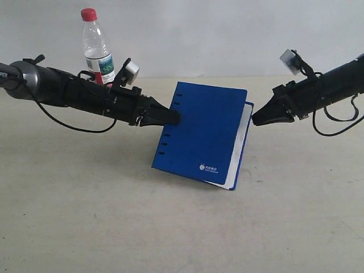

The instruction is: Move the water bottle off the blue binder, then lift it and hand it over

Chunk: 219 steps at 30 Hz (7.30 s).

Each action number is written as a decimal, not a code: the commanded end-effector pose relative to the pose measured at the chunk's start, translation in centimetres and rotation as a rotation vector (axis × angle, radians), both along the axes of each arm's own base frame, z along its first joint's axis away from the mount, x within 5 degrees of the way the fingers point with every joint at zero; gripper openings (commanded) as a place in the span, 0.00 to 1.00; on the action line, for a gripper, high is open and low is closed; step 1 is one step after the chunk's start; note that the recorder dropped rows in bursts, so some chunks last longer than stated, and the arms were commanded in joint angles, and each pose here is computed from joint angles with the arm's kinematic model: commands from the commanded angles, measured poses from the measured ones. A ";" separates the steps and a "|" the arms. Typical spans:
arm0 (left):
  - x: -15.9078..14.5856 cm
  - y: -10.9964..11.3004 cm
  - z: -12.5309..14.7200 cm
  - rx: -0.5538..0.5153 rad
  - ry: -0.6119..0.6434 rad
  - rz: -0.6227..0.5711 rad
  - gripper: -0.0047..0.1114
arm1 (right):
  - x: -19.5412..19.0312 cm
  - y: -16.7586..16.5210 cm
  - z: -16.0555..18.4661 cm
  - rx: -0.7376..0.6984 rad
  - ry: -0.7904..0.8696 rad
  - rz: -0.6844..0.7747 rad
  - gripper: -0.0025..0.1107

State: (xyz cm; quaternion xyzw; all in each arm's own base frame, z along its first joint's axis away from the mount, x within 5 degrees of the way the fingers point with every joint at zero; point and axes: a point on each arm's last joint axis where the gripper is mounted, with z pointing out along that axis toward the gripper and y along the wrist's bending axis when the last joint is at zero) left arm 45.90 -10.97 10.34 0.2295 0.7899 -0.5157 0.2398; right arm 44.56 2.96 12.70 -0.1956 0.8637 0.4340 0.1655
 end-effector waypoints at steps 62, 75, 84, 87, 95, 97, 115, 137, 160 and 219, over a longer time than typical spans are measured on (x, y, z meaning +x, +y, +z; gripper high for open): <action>0.0 -0.4 1.1 -0.053 -0.051 -0.018 0.08 | 0.3 0.0 -0.3 0.060 0.003 -0.027 0.49; 0.0 -0.4 1.1 -0.053 -0.051 -0.018 0.08 | -0.4 -0.8 0.0 -0.085 0.044 0.011 0.02; 0.0 -0.4 1.1 -0.053 -0.051 -0.018 0.08 | -0.4 -0.9 -0.1 -0.107 0.058 0.000 0.02; 0.0 -0.4 1.1 -0.053 -0.051 -0.018 0.08 | -0.3 -0.9 0.0 -0.096 0.058 -0.022 0.02; 0.0 -0.4 1.1 -0.053 -0.049 -0.017 0.08 | -0.4 -0.5 0.2 -0.071 -0.036 0.076 0.26; 0.0 -0.4 1.1 -0.053 -0.049 -0.017 0.08 | -0.4 -0.5 0.2 -0.072 -0.040 0.080 0.43; 0.0 -0.4 1.1 -0.050 -0.049 -0.019 0.08 | -1.3 -0.5 6.5 -0.118 -0.044 -0.004 0.75; 0.0 -0.4 1.1 -0.051 -0.045 -0.018 0.08 | -1.1 5.4 4.7 -0.001 -0.091 0.124 0.42; 0.1 -0.5 1.3 -0.073 -0.042 0.001 0.08 | -0.7 5.7 3.9 0.042 -0.154 0.151 0.02; -12.6 6.8 24.8 0.785 -0.912 0.827 0.08 | -5.8 5.2 20.0 -0.072 -0.662 0.260 0.02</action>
